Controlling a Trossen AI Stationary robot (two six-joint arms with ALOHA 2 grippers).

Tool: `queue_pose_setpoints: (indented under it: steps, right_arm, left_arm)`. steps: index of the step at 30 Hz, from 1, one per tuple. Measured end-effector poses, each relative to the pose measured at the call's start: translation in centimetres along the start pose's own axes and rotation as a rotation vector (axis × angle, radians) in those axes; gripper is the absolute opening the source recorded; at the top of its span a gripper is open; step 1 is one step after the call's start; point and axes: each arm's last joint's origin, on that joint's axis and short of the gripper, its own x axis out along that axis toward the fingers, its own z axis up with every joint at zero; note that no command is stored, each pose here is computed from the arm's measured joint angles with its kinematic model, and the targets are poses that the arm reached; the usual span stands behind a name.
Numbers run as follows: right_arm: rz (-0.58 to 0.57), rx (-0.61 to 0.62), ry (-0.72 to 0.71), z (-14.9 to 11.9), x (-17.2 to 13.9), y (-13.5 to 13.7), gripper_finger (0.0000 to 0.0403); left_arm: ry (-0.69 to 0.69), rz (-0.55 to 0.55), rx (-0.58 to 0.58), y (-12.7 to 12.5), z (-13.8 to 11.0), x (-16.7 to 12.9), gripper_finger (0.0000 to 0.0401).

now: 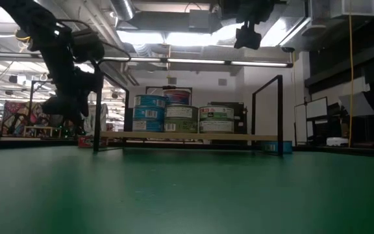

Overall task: Stack canned seafood by type on shelf
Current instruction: Stack the red tuna can on top of the red tuna can on the shelf

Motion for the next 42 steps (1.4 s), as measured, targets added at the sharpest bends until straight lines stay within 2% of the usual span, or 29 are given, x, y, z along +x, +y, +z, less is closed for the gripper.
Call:
queue_pose_setpoints:
  steps: [13,23,27,31,36,42]
  right_arm:
    - [0.029,-0.062,0.029,-0.2,1.1,2.1,0.0294]
    - [0.027,-0.177,-0.041,0.5,2.2,4.3,0.0294]
    - [0.040,-0.244,-0.074,0.8,2.7,5.4,0.0294]
    - [-0.041,-0.318,-0.075,0.6,3.3,6.5,0.0294]
    - [-0.197,-0.375,-0.064,0.1,3.9,7.7,0.0294]
    - [-0.283,-0.396,-0.038,-0.7,5.3,8.1,0.0294]
  left_arm:
    - [-0.081,0.022,-0.103,0.3,-2.0,2.5,0.0253]
    - [-0.141,0.012,-0.171,1.0,-2.3,2.9,0.0253]
    - [-0.119,-0.035,-0.186,0.6,-2.2,3.7,0.0253]
    - [-0.092,-0.065,-0.149,0.1,-2.0,4.8,0.0253]
    - [-0.134,-0.022,-0.194,0.4,-1.3,5.8,0.0253]
    - [-0.099,-0.053,-0.132,-0.1,-1.4,6.6,0.0253]
